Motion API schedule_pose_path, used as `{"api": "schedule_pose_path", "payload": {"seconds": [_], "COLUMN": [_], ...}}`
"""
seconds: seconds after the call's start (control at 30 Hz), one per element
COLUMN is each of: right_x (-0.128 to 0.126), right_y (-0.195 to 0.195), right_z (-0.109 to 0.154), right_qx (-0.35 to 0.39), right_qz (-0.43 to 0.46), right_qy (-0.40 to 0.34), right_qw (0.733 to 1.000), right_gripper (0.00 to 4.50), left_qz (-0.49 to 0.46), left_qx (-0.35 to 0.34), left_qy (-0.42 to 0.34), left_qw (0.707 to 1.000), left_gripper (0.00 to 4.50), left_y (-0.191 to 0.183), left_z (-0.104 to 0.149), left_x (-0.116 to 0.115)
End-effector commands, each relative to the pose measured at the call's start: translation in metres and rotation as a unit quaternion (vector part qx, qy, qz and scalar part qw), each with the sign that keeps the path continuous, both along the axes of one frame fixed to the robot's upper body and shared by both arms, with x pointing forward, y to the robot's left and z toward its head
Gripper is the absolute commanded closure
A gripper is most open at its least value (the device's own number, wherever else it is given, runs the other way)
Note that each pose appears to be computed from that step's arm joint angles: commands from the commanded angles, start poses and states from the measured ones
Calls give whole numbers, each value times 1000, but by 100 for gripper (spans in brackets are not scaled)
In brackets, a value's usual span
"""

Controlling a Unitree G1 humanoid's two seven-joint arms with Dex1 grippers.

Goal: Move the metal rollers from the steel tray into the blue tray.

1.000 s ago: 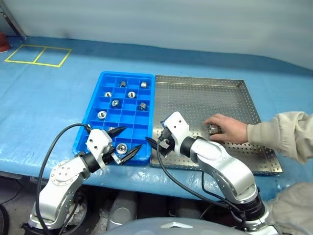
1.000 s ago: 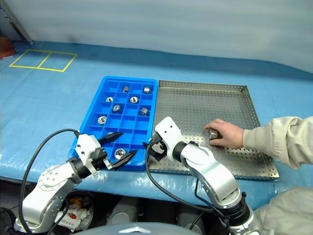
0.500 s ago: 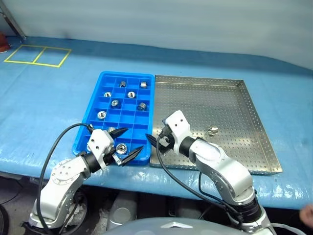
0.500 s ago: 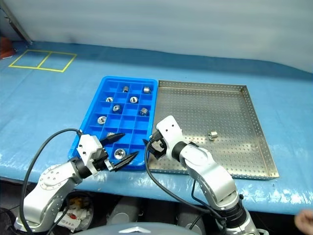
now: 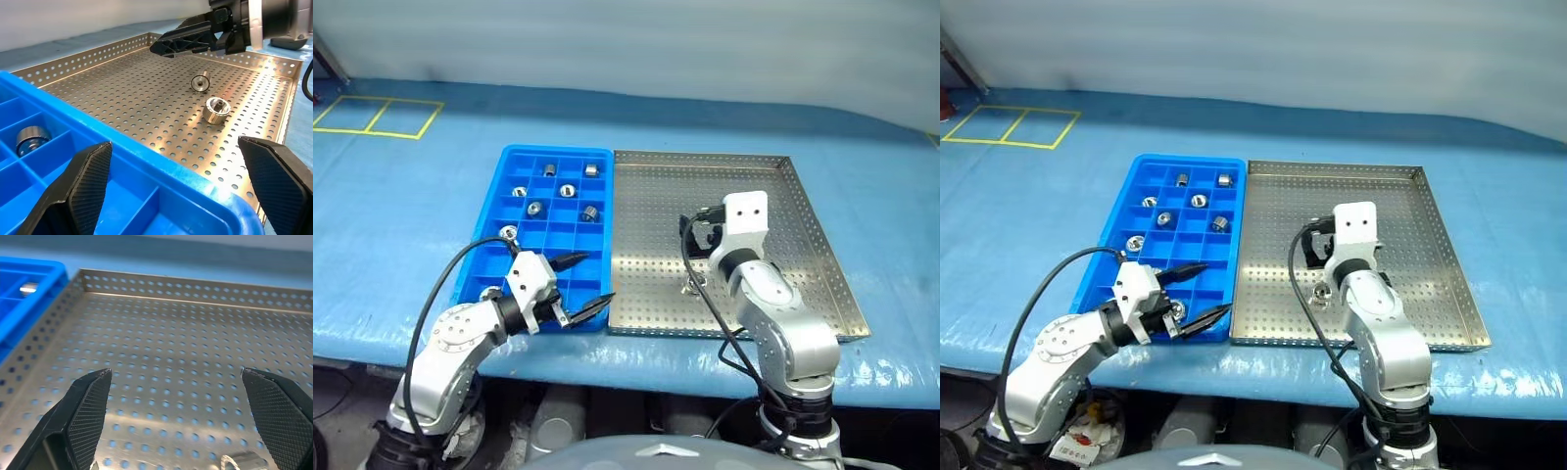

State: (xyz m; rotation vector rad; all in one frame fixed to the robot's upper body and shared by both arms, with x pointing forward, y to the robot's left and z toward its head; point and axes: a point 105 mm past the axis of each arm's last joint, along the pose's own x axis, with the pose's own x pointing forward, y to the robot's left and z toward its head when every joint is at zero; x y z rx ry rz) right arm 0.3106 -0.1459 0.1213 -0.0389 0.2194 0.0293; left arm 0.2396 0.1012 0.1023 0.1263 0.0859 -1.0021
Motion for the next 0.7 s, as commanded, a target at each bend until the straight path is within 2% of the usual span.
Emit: {"api": "schedule_pose_path", "payload": {"seconds": [0.03,0.47,0.57,0.7], "right_x": [0,4,6,9], "right_y": [-10,-29,-30,-22], "right_z": [-5,-57,-59,-54], "right_qx": [6,32,40,35], "right_qz": [-39,-128,-134,-107], "right_qy": [-1,69,69,66], "right_qw": [999,989,988,991], "right_gripper": [4,4,64,196], "left_qz": [-15,-19,-16,8], "left_qx": [-13,-14,-15,-12], "left_qy": [-11,-13,-14,-19], "left_qw": [1000,1000,1000,1000], "left_gripper": [0,0,0,0], "left_y": [-8,-11,-11,-4], "left_z": [6,6,7,7], "left_x": [1,2,1,2]}}
